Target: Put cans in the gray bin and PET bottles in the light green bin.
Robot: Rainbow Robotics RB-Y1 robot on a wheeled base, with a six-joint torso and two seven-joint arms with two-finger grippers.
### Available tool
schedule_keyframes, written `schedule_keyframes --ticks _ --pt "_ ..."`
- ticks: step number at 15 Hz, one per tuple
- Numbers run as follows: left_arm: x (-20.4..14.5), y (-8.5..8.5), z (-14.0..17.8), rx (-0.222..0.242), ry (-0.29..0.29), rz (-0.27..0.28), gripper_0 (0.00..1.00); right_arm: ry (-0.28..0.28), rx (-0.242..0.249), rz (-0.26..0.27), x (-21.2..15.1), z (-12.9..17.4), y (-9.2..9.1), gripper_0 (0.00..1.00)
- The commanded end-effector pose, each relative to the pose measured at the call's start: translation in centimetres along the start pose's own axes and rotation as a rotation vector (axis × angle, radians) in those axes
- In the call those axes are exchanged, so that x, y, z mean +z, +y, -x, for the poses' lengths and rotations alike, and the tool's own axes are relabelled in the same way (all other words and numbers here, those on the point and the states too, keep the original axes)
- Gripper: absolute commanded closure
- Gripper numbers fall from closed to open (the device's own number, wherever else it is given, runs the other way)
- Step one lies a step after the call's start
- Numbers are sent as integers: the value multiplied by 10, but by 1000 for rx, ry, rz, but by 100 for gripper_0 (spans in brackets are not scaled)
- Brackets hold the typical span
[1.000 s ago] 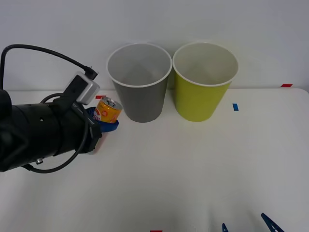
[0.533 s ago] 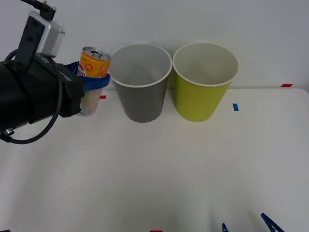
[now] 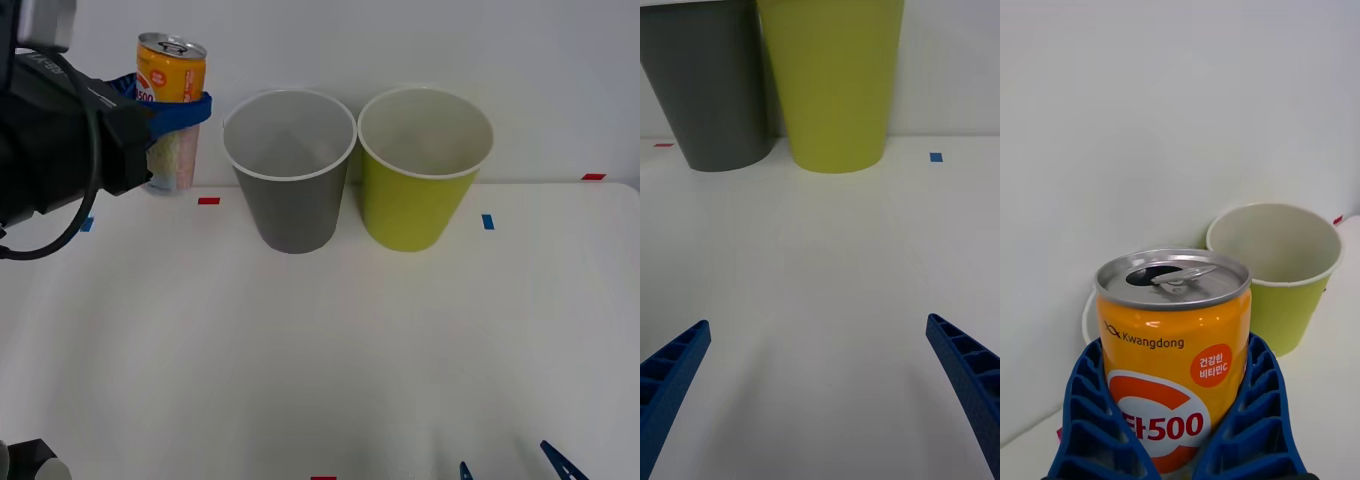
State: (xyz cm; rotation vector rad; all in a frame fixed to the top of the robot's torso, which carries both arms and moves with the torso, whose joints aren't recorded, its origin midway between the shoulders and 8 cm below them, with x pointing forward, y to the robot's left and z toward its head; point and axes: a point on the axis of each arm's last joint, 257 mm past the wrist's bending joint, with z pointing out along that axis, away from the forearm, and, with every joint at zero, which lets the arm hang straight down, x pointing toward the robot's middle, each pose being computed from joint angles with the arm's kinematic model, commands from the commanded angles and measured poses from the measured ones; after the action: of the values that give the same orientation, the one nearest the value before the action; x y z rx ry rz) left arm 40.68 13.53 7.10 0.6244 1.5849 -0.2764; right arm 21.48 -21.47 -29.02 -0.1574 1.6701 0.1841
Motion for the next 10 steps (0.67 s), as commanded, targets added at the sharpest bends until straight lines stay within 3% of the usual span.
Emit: schedule_keyframes --ticks 1,6,10 --pt "9 10 17 -65 -43 3 100 0 0 0 0 0 0 0" --pt "57 35 46 -198 -119 -14 100 0 0 0 0 0 0 0" --pt "83 33 47 -143 -102 54 100 0 0 0 0 0 0 0"
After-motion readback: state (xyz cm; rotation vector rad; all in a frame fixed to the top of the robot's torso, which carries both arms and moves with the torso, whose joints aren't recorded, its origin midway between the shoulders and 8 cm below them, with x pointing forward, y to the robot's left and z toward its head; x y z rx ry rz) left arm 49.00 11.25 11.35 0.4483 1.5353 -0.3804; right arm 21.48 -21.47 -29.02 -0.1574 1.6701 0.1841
